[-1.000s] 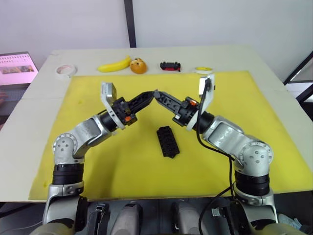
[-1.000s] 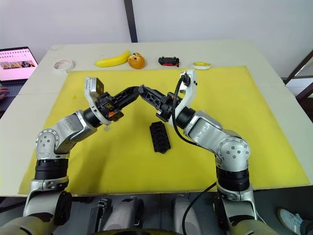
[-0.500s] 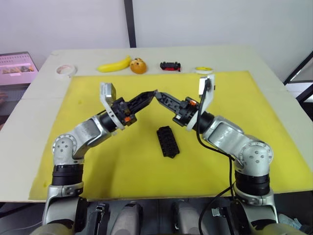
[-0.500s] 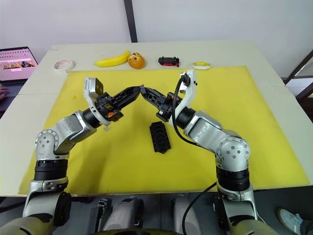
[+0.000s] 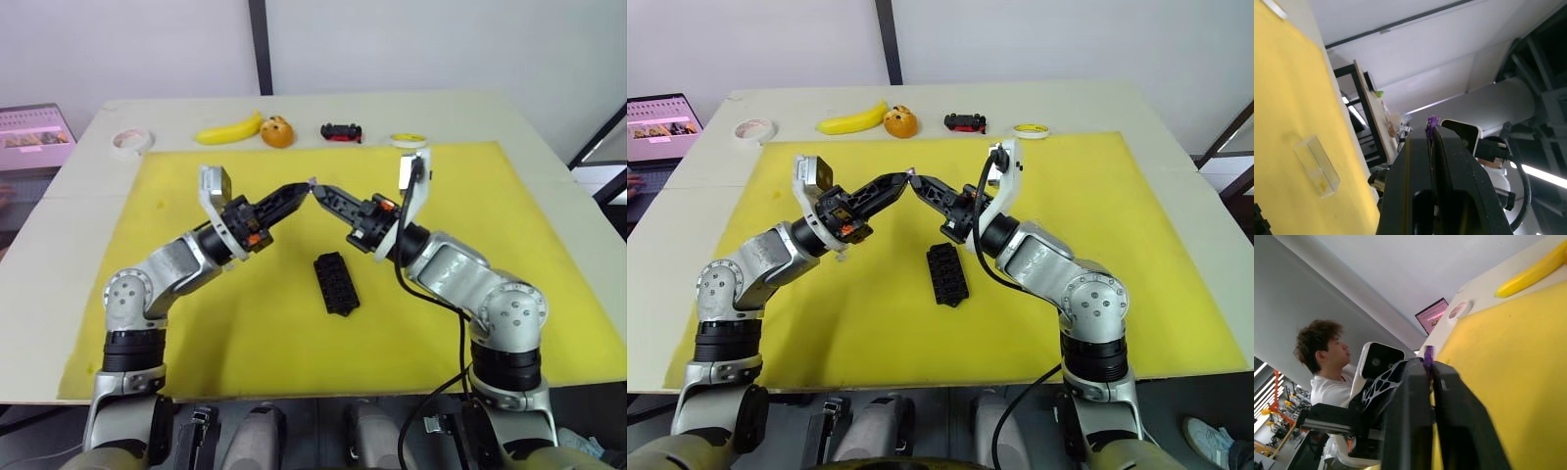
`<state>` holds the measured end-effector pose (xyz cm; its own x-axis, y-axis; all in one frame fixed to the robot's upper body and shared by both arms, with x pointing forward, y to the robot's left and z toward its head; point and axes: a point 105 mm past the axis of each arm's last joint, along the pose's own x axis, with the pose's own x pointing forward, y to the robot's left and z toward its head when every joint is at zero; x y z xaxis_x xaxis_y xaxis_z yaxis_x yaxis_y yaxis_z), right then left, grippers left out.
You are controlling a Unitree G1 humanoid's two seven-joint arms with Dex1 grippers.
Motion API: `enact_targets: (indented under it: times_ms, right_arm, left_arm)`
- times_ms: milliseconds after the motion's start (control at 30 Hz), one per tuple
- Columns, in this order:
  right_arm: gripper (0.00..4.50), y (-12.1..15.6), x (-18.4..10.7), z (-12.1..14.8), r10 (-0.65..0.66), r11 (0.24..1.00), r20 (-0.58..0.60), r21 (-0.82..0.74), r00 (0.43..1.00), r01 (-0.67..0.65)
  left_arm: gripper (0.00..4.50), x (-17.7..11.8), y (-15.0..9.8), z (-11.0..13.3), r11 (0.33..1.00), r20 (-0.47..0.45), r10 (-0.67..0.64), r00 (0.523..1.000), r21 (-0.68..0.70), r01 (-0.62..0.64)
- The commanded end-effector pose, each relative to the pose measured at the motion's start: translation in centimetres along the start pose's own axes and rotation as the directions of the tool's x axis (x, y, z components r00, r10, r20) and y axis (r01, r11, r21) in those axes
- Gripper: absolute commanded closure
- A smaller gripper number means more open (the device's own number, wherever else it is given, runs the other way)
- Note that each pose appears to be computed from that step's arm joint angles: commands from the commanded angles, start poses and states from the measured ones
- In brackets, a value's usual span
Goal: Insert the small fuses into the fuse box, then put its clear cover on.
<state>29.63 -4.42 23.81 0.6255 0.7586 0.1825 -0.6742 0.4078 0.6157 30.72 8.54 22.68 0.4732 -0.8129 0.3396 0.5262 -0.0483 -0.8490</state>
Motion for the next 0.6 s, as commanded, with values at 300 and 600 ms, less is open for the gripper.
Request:
enact_targets:
  times_ms: [300,600]
  right_arm:
    - [4.48,2.6,0.0,0.9,0.112,0.994,0.017,0.010,0.994,-0.113]
    - [4.50,3.0,-1.0,1.5,0.145,0.986,0.013,0.084,0.989,-0.146]
  left_arm:
    - [4.50,-0.2,-0.3,-1.3,1.000,-0.072,-0.001,0.997,0.019,0.003]
    - [1.65,-1.7,-0.6,-0.8,0.991,-0.139,0.047,0.989,0.134,-0.029]
